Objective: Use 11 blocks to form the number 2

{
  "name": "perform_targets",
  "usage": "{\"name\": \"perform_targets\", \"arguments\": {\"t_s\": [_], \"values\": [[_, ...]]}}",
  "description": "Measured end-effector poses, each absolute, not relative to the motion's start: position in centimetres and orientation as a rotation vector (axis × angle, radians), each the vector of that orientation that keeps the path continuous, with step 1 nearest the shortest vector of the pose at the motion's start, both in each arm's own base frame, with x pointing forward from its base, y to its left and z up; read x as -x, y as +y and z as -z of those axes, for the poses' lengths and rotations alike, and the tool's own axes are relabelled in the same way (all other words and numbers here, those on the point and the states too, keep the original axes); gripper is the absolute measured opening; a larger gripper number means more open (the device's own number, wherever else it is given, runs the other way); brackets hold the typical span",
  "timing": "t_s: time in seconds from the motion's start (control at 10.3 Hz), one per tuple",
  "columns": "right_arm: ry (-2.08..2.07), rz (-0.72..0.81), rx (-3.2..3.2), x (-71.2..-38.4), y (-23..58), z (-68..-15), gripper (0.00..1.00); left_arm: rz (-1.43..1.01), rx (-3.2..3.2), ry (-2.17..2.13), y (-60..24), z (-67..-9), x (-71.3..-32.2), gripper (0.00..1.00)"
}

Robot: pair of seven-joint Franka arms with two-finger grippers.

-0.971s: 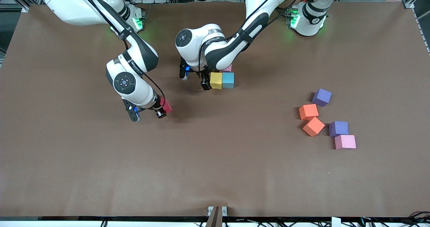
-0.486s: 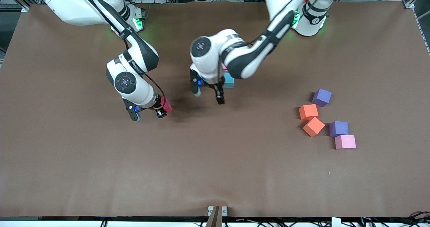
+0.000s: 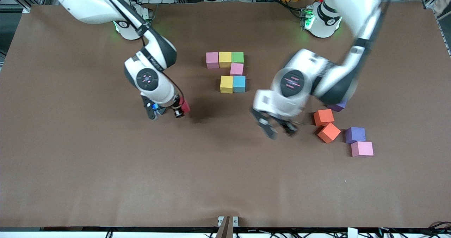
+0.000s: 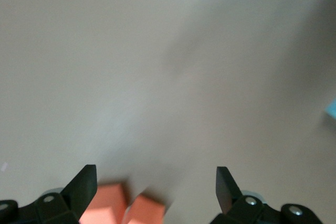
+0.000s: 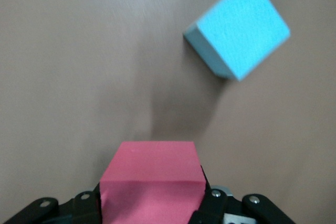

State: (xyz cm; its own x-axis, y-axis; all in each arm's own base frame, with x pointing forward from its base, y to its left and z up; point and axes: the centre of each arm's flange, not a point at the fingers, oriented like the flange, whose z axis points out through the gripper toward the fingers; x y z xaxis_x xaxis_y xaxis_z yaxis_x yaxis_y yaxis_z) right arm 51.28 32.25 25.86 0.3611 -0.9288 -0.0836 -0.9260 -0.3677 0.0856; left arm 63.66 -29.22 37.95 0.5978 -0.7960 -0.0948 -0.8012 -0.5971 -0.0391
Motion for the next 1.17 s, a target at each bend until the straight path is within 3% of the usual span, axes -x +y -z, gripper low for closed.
{"name": "perform_targets", "arguments": {"t_s": [0.49,1.17], "values": [[-1.994,0.198,-2.377,-46.6,37.0,-23.7,0.61,-0.103,3.0,0.501,-21.7,-37.0,-66.4,1.0],[-2.106,0.229,-2.252,-42.3,40.3,-21.1,0.61,-0.086,3.06,-0.095,-6.3,-36.5,-70.0,1.0]]}}
